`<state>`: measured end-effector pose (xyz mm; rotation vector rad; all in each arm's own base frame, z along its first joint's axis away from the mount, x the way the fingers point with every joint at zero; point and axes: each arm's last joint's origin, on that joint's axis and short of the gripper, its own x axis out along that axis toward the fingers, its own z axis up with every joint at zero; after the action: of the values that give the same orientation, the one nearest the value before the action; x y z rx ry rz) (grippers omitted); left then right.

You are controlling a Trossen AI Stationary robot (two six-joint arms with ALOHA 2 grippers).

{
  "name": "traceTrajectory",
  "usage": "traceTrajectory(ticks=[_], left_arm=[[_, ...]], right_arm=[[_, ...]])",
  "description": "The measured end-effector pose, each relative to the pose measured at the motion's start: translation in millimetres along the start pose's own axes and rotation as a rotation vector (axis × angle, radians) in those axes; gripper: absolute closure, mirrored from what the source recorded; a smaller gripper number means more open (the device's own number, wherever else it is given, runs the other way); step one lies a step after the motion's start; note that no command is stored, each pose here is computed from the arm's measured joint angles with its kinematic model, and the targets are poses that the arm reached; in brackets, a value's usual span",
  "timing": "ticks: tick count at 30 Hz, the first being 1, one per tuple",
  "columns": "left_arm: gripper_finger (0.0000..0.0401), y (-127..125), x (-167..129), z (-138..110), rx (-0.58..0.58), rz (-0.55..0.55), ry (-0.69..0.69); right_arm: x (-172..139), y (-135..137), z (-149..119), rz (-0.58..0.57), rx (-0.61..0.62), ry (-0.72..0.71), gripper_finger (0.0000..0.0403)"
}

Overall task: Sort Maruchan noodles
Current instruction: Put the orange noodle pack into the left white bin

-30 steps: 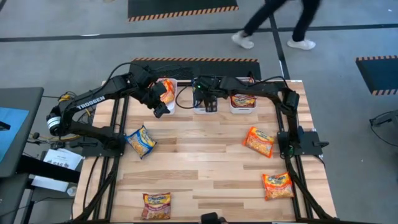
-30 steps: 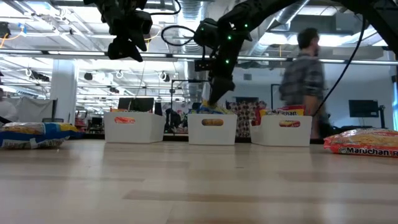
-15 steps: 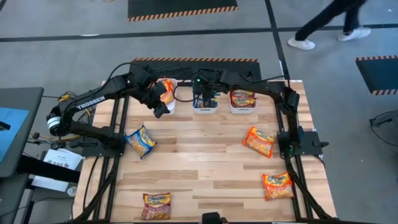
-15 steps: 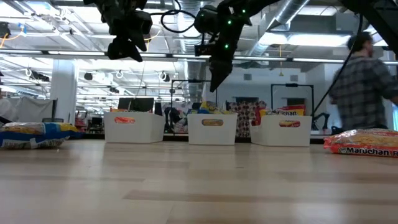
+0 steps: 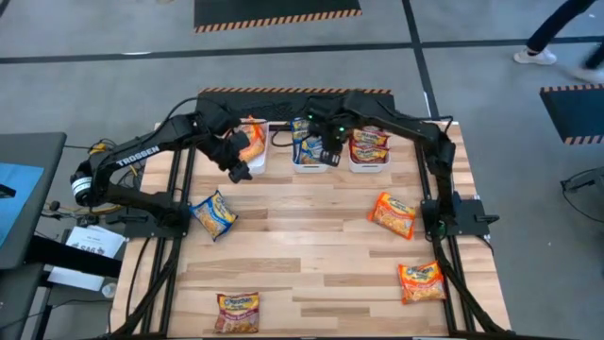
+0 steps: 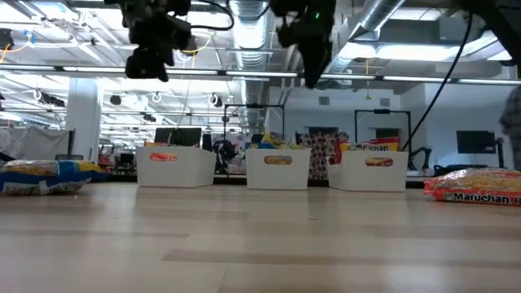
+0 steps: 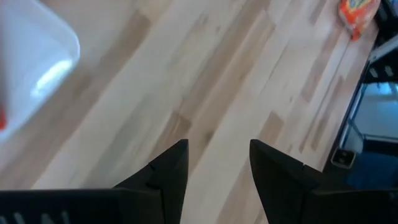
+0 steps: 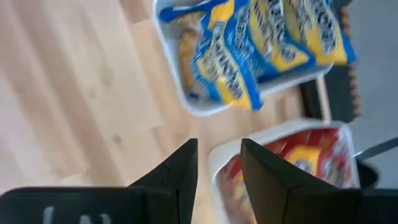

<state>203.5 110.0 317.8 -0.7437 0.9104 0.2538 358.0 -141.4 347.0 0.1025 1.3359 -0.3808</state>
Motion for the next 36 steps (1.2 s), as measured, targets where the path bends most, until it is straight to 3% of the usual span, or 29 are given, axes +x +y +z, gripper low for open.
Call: traceTrajectory(ticks=[7,16,26,31,36], left_arm=[[0.0246,-7,3,-19,0.023,0.020,0.174],[0.0246,-36,14,-35,0.147,-0.034,0.260],[0.0246,-66,21,-55,0.175,-0.075,0.346],[0.0246,-83,23,-69,0.202,-0.182,0.436],[0.0246,-99,25,-86,0.259,-0.170,0.479]], right_arm=[[-58,29,-25,0.054,0.095,-0.127,0.0255],[-112,84,-58,0.170,0.144,-0.249,0.0255],[-127,149,-87,0.274,0.205,-0.166,0.0255],[-128,181,-99,0.302,0.209,-0.129,0.0255],[-128,207,-110,0.305,0.240,-0.110,0.0255]])
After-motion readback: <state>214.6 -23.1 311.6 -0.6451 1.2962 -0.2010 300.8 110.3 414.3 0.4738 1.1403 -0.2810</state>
